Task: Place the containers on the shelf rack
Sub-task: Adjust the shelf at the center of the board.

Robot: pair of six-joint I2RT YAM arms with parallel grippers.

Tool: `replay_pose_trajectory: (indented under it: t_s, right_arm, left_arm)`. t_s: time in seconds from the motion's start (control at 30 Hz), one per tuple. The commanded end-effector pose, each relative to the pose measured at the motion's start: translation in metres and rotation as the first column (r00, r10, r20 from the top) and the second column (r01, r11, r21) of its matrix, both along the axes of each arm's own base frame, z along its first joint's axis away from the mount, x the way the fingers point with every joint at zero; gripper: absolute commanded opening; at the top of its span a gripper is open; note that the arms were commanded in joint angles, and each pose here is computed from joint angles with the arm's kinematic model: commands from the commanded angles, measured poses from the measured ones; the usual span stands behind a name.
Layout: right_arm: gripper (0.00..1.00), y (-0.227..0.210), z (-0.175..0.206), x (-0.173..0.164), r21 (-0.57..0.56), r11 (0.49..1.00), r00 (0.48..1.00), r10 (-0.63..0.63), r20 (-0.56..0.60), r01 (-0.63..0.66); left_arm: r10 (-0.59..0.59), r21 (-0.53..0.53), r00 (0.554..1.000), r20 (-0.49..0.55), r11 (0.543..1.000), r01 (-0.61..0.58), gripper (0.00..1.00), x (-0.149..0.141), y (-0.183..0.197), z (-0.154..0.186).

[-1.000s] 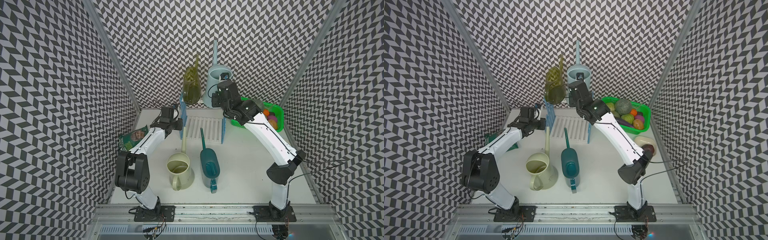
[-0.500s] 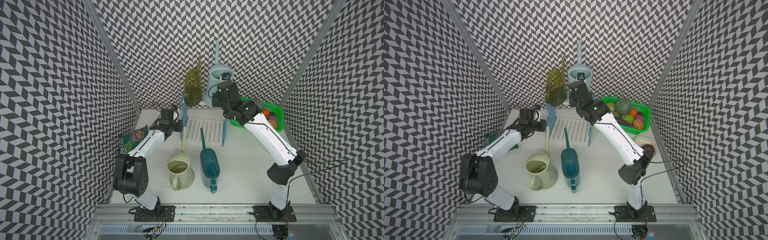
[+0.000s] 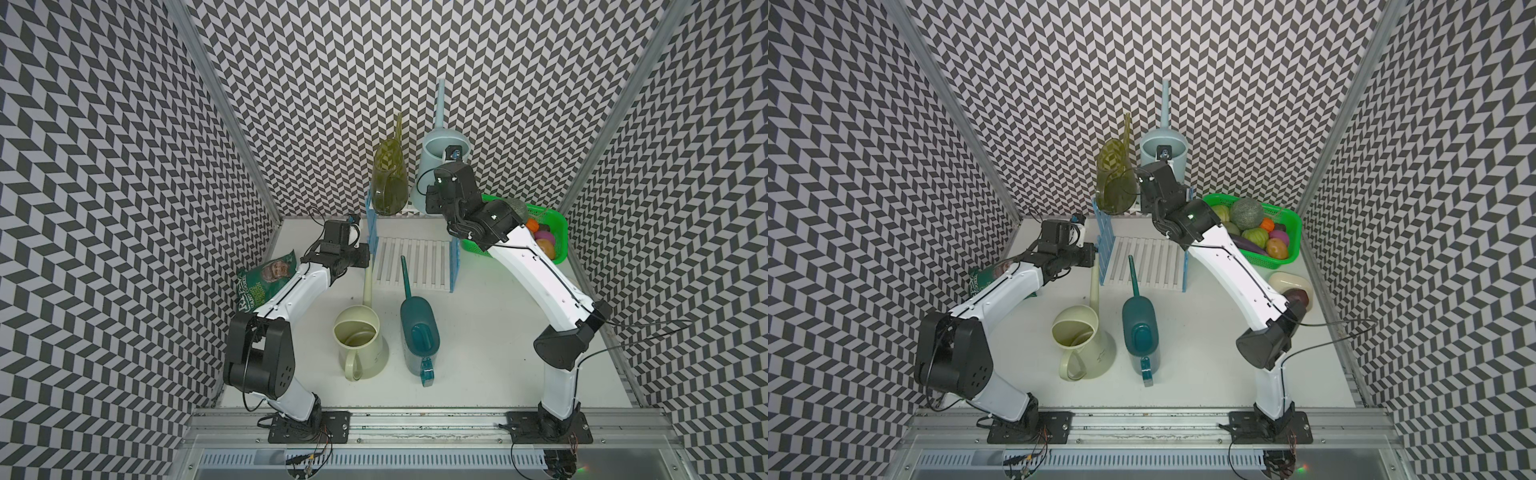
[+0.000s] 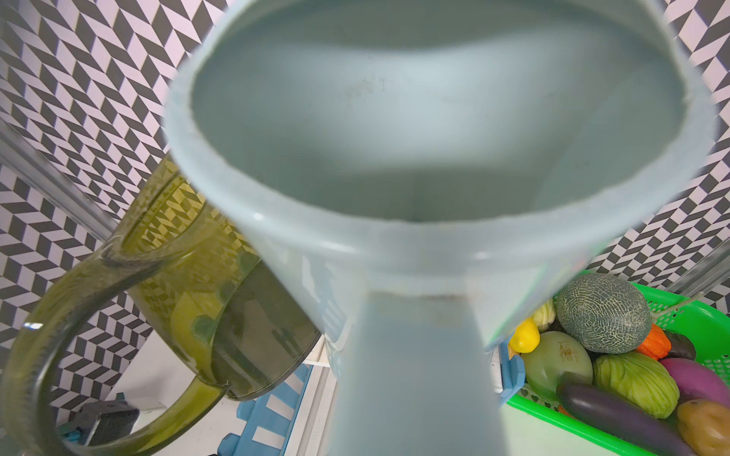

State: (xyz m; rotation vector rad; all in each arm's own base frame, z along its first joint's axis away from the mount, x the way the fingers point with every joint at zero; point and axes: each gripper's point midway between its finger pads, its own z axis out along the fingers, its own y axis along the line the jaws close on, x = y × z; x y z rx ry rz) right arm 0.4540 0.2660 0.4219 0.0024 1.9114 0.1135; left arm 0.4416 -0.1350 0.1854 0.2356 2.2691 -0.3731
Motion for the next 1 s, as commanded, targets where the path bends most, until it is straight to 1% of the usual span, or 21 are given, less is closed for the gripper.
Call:
replay_pose_trajectory:
  t_s: [0.0, 0.07, 0.37, 0.57, 0.7, 0.8, 0.97]
  right_arm:
    - [0.07, -0.002, 0.026, 0.005, 0.064, 0.997, 0.996, -0.044, 0.083, 0.039]
    - [0.08, -0.004, 0.024, 0.006, 0.057, 0.997, 0.995, -0.054, 0.08, 0.049]
    - [0.23, -0.005, 0.015, 0.013, 0.039, 0.997, 0.995, -0.075, 0.069, 0.072]
    - [0.3, -0.003, 0.009, 0.019, 0.039, 0.997, 0.995, -0.073, 0.066, 0.071]
    - [0.34, 0.0, 0.007, 0.022, 0.039, 0.997, 0.995, -0.069, 0.069, 0.066]
    - [0.35, 0.001, 0.008, 0.022, 0.043, 0.997, 0.995, -0.068, 0.074, 0.065]
    - [0.4, 0.002, 0.016, 0.021, 0.064, 0.997, 0.995, -0.054, 0.086, 0.049]
  left_arm:
    - [-0.089, -0.047, 0.995, -0.038, 0.995, 0.087, 0.15, -0.021, -0.021, -0.001]
    - [-0.09, -0.048, 0.995, -0.037, 0.995, 0.088, 0.15, -0.021, -0.021, -0.001]
    - [-0.099, -0.055, 0.995, -0.034, 0.994, 0.097, 0.15, -0.022, -0.023, 0.001]
    - [-0.1, -0.053, 0.994, -0.032, 0.994, 0.099, 0.15, -0.023, -0.022, 0.002]
    - [-0.098, -0.051, 0.995, -0.029, 0.994, 0.097, 0.16, -0.023, -0.021, 0.002]
    - [-0.101, -0.051, 0.994, -0.03, 0.994, 0.099, 0.16, -0.023, -0.022, 0.002]
    - [-0.105, -0.055, 0.994, -0.032, 0.993, 0.103, 0.16, -0.024, -0.023, 0.002]
